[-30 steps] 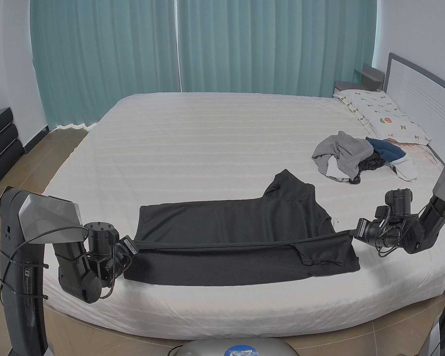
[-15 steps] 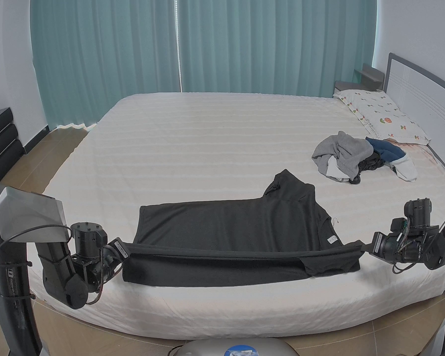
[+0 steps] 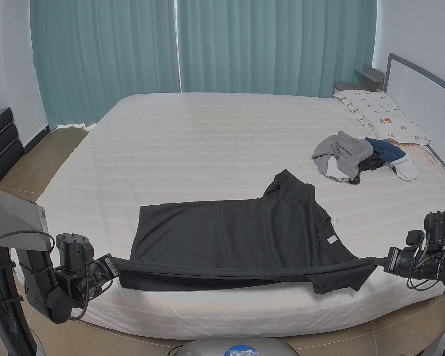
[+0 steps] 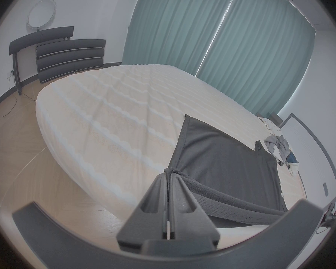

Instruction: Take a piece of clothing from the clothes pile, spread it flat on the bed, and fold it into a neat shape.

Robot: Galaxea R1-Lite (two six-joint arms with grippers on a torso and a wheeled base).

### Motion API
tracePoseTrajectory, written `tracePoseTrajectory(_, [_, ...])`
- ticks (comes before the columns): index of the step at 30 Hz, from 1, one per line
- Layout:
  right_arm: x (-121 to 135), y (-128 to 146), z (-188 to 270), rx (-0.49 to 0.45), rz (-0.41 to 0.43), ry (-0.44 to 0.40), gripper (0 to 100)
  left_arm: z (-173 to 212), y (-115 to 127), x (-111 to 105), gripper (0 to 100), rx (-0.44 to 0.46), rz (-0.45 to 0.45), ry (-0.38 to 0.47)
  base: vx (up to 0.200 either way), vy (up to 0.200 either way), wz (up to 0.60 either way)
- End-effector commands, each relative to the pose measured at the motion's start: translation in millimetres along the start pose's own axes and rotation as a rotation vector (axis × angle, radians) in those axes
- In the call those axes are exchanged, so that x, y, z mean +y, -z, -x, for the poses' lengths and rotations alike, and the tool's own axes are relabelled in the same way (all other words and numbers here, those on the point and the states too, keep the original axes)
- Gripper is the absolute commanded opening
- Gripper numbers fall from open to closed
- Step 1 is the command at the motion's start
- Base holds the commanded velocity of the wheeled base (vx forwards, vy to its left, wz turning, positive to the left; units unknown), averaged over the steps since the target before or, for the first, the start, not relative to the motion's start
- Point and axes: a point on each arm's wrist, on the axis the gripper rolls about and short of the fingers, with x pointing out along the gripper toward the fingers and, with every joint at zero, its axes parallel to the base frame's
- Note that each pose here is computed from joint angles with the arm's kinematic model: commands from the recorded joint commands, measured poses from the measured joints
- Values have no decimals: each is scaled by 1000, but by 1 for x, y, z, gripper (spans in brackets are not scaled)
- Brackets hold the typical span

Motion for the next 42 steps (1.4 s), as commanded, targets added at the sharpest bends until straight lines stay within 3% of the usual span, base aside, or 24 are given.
tracePoseTrajectory(1, [1,6,10,-6,23,-1,0,13,-1,2,0,0,-3,5,0,0,0])
tracePoseTrajectory(15, [-3,13,16,43,13,39,0,14,1,-2,0,6,-42,21,0,0,0])
tracePoseTrajectory(35, [2,-41,-70,30,34,13,0,-57,-4,-22,0,-54,-22,54,0,0,0])
tracePoseTrajectory(42, [3,-45,-93,44,37,7,0,-76,0,-24,0,-52,-24,52,0,0,0])
